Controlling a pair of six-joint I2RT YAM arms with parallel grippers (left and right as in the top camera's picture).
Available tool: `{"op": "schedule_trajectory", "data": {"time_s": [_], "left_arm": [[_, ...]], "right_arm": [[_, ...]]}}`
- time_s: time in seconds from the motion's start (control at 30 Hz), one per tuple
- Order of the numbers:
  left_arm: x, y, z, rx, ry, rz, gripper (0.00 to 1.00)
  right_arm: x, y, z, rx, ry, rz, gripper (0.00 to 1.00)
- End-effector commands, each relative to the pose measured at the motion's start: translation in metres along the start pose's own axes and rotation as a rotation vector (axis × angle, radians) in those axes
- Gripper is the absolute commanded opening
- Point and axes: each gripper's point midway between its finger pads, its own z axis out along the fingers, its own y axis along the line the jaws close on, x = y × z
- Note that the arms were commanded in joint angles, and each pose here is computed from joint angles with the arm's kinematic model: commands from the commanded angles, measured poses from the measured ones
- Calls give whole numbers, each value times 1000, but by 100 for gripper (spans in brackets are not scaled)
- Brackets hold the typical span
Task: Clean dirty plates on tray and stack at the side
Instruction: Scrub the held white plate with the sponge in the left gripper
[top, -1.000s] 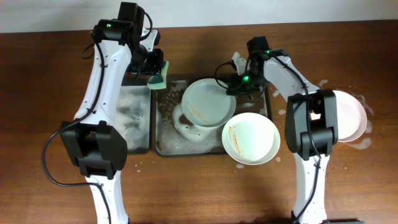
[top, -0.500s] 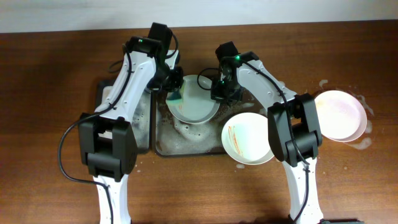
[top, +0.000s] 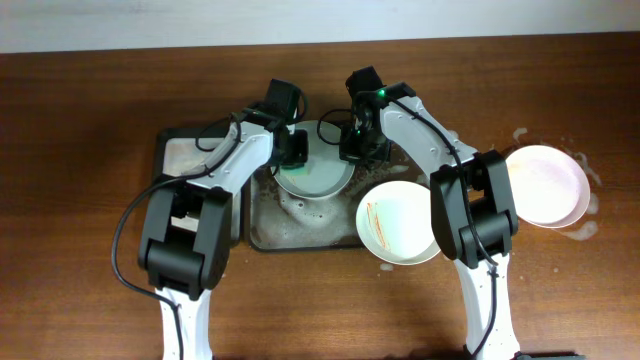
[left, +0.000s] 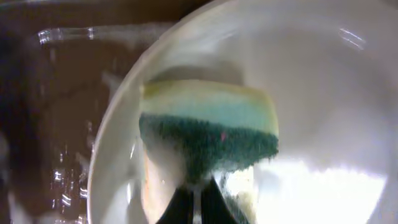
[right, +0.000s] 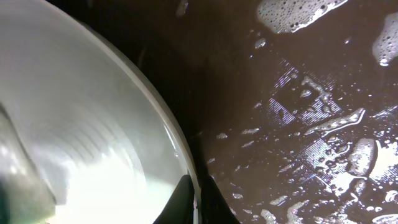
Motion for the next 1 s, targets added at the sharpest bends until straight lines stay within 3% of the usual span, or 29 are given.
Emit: {"op": "schedule_trajectory", "data": {"time_s": [0.0, 0.1, 0.23, 0.37, 0.43, 0.5, 0.57, 0.67, 0.7, 0.87, 0.97], "left_arm": [[60, 0, 13, 49, 224, 175, 1], [70, 3, 11, 52, 263, 250, 1], [24, -4, 18, 46, 73, 248, 1], [-34, 26, 16, -175, -175, 151, 1], [-32, 41, 16, -257, -171, 130, 1], [2, 59, 16, -335, -31, 146, 1], [32, 55, 17, -281, 99, 163, 1], [66, -18, 17, 199, 217, 439, 1], [65, -30, 15, 273, 199, 486, 0], [6, -48, 19, 281, -60, 528, 1], [-23, -16, 24, 64, -142, 389, 1]], "right_arm": [[-1, -34, 20, 146, -10, 28, 4], [-1, -34, 20, 145, -10, 28, 4], [1, -35, 20, 149, -3, 29, 4], [1, -35, 20, 150, -4, 29, 4], [1, -35, 20, 149, -4, 25, 4], [1, -35, 20, 149, -4, 25, 4], [1, -35, 20, 149, -4, 25, 4], [1, -34, 20, 146, -1, 25, 4], [1, -33, 20, 141, 0, 25, 4], [1, -32, 20, 138, -2, 25, 4], [1, -33, 20, 138, -2, 25, 4]]}}
